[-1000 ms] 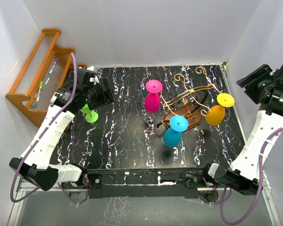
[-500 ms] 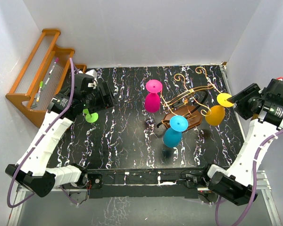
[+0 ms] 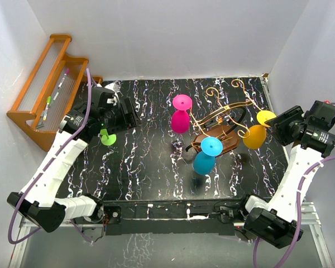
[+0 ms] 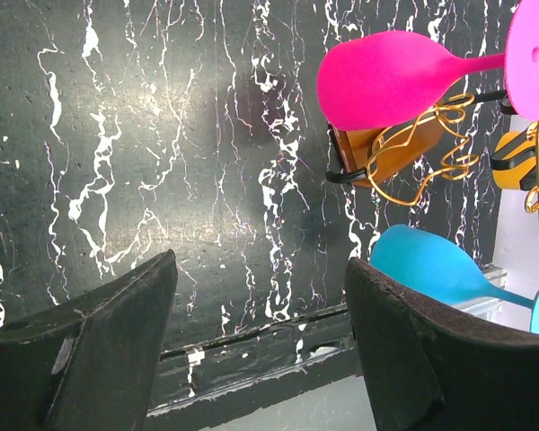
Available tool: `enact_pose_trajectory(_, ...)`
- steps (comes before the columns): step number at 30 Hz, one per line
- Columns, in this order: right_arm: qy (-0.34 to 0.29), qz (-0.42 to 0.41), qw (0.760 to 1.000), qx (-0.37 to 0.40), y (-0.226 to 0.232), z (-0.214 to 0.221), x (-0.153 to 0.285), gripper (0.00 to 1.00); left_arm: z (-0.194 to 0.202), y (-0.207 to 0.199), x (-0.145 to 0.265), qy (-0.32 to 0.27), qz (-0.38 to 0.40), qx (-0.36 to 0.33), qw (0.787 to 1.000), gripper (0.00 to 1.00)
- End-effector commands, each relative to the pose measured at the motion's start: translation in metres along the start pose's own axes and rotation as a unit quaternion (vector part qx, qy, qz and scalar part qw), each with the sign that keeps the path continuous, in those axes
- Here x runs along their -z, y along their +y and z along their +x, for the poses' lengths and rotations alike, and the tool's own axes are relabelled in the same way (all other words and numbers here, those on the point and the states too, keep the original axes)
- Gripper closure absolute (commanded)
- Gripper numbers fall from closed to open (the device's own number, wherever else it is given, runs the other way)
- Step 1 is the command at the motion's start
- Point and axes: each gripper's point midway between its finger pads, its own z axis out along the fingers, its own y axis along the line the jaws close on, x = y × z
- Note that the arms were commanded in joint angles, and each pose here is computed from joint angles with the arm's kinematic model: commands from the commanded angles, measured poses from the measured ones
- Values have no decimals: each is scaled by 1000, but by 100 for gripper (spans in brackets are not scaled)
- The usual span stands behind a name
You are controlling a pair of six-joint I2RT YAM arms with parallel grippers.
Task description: Take the wine glass off the wine glass rack
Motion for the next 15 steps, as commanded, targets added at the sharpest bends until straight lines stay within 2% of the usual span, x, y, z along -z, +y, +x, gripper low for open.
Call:
enact_pose_trajectory(1, -52, -21, 998, -4, 11, -22, 1, 49, -9, -12, 8, -14, 21, -9, 1000, 27)
enact_pose_trajectory(12, -71, -18, 997, -22, -1, -22, -17, 49, -3, -9, 1, -4, 18, -8, 1000, 27)
enact_pose_trajectory(15, -72, -18, 997, -26, -3, -20, -18, 55, -2, -8, 1, -3, 16, -9, 1000, 27)
